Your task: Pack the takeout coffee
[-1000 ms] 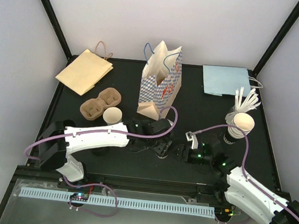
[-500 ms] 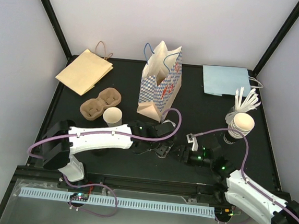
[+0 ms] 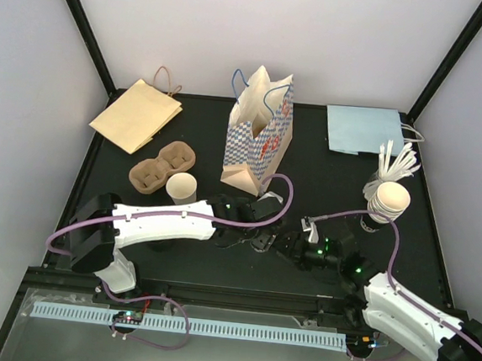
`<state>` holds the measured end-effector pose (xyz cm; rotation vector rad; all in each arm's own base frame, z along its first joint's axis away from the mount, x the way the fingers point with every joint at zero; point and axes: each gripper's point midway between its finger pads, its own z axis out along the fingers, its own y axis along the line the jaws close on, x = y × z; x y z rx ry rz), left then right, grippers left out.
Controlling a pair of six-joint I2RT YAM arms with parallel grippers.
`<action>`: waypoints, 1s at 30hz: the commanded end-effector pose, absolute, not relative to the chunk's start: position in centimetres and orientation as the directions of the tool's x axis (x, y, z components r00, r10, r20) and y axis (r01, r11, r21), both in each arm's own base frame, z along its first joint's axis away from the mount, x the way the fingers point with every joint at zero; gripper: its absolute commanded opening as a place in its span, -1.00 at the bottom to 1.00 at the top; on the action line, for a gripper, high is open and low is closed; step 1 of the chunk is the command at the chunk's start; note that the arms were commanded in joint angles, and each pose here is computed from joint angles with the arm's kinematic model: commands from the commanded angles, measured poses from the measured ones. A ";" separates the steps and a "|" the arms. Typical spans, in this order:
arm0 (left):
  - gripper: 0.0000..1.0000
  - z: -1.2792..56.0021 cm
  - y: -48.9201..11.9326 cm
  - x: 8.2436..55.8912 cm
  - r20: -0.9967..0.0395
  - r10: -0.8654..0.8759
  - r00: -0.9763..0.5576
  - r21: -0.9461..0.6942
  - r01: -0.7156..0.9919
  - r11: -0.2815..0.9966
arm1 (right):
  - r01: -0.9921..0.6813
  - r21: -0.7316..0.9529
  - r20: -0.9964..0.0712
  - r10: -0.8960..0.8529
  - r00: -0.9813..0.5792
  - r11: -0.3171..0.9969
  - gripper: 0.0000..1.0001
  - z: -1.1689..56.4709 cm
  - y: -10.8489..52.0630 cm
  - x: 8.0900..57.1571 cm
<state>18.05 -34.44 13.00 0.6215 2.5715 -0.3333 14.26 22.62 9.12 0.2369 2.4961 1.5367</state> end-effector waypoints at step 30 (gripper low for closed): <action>0.34 11.6 -33.7 16.2 -0.430 0.602 -0.673 -0.068 0.689 0.722 | -0.086 0.703 -0.326 0.212 -0.921 0.706 0.24 11.3 18.0 20.0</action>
